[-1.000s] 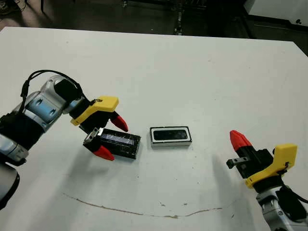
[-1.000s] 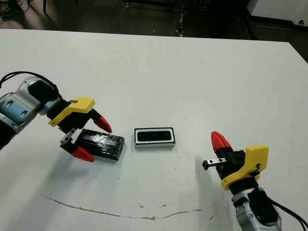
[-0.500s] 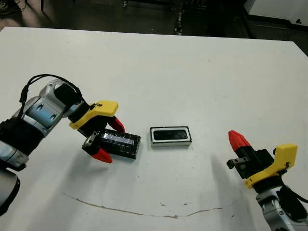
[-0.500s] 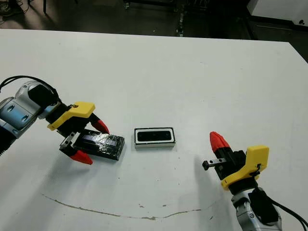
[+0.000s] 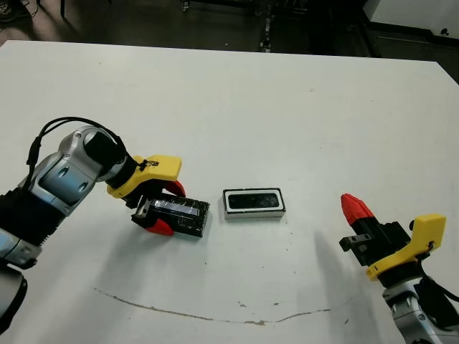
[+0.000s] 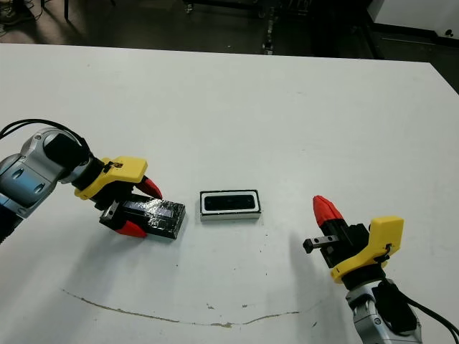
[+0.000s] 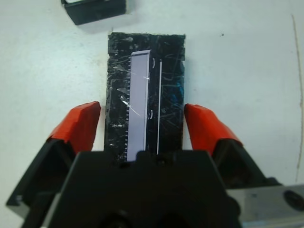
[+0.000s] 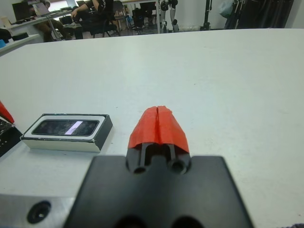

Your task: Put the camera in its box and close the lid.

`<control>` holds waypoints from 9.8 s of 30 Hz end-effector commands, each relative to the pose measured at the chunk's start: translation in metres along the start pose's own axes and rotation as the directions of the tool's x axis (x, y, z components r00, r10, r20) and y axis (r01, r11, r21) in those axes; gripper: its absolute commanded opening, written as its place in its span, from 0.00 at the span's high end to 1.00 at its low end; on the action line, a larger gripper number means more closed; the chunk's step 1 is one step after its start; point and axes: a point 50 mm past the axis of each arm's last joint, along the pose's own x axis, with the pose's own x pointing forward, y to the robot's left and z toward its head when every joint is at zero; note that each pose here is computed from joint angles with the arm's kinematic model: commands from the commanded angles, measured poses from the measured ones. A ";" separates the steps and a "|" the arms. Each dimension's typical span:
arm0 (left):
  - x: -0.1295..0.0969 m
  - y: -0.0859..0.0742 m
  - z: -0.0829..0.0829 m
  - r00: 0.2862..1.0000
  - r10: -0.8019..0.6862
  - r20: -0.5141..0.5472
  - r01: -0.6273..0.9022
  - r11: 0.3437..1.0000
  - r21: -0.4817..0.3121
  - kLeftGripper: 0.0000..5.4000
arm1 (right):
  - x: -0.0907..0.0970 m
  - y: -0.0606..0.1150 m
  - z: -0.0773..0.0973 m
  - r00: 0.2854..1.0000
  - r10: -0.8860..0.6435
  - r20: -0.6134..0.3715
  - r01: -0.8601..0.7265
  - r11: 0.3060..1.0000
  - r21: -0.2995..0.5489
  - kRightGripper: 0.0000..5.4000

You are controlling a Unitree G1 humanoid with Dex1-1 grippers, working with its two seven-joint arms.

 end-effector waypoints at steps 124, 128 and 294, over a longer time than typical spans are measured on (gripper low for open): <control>0.084 -0.008 0.036 0.926 0.030 0.377 0.049 0.979 -0.200 0.41 | 0.000 0.006 -0.007 0.999 0.009 -0.044 -0.009 1.000 -0.018 1.00; 0.086 -0.007 0.042 0.921 0.032 0.389 0.038 0.985 -0.170 0.41 | 0.000 0.005 -0.007 0.999 0.008 -0.049 -0.008 1.000 -0.011 1.00; 0.028 -0.030 0.085 0.291 0.765 0.574 -0.391 0.643 -0.658 0.64 | 0.001 0.005 -0.009 0.999 -0.006 -0.049 0.006 1.000 0.008 1.00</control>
